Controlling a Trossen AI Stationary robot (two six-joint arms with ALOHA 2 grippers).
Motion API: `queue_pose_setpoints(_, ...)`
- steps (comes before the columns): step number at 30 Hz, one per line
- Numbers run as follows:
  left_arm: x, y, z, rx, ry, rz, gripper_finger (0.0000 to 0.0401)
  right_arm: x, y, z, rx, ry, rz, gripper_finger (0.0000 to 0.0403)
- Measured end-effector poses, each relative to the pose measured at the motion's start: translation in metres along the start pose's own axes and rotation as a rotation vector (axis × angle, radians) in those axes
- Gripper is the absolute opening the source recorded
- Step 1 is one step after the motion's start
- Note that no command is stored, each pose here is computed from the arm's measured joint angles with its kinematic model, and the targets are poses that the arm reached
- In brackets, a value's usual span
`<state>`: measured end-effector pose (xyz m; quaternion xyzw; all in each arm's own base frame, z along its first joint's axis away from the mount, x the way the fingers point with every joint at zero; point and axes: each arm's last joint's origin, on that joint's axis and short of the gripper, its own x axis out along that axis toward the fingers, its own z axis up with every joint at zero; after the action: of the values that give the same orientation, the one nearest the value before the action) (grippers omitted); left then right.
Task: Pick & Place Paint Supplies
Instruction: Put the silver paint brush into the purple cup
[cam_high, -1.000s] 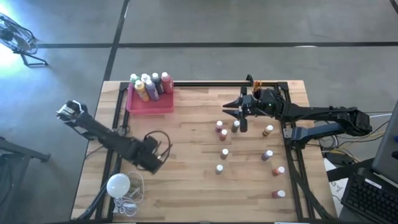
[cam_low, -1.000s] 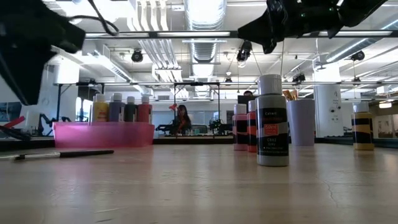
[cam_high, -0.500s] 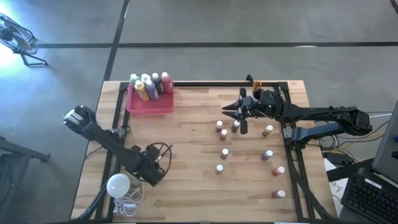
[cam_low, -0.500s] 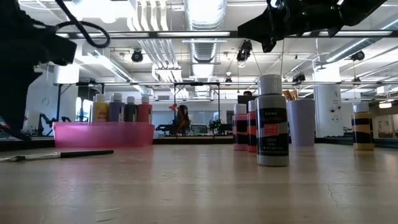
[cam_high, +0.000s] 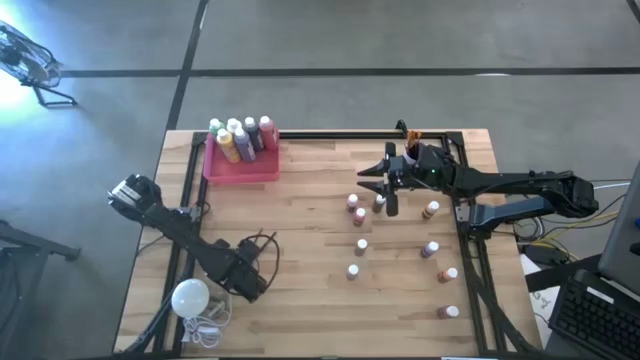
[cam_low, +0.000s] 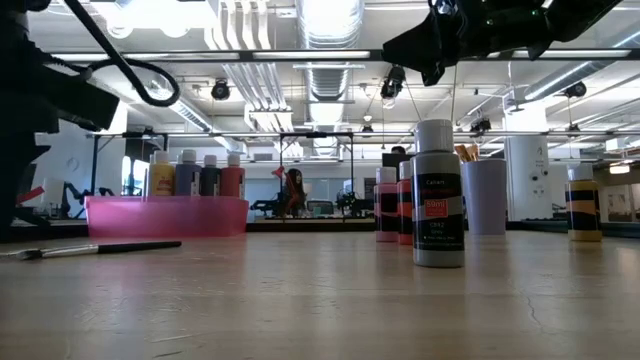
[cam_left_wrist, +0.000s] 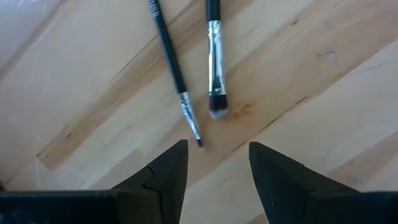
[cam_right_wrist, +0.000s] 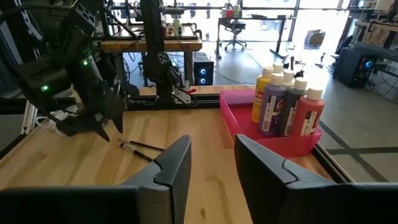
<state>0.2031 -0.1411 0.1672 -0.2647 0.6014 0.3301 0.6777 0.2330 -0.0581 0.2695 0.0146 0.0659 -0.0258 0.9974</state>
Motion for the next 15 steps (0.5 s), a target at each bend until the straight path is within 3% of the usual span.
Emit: queue_pose_setpoints(15, 0.021, 0.01, -0.001, -0.023, 0.031, -0.016, 0.0177, 0.0, 0.0, 0.0, 0.001, 0.001, 0.0, 0.0118)
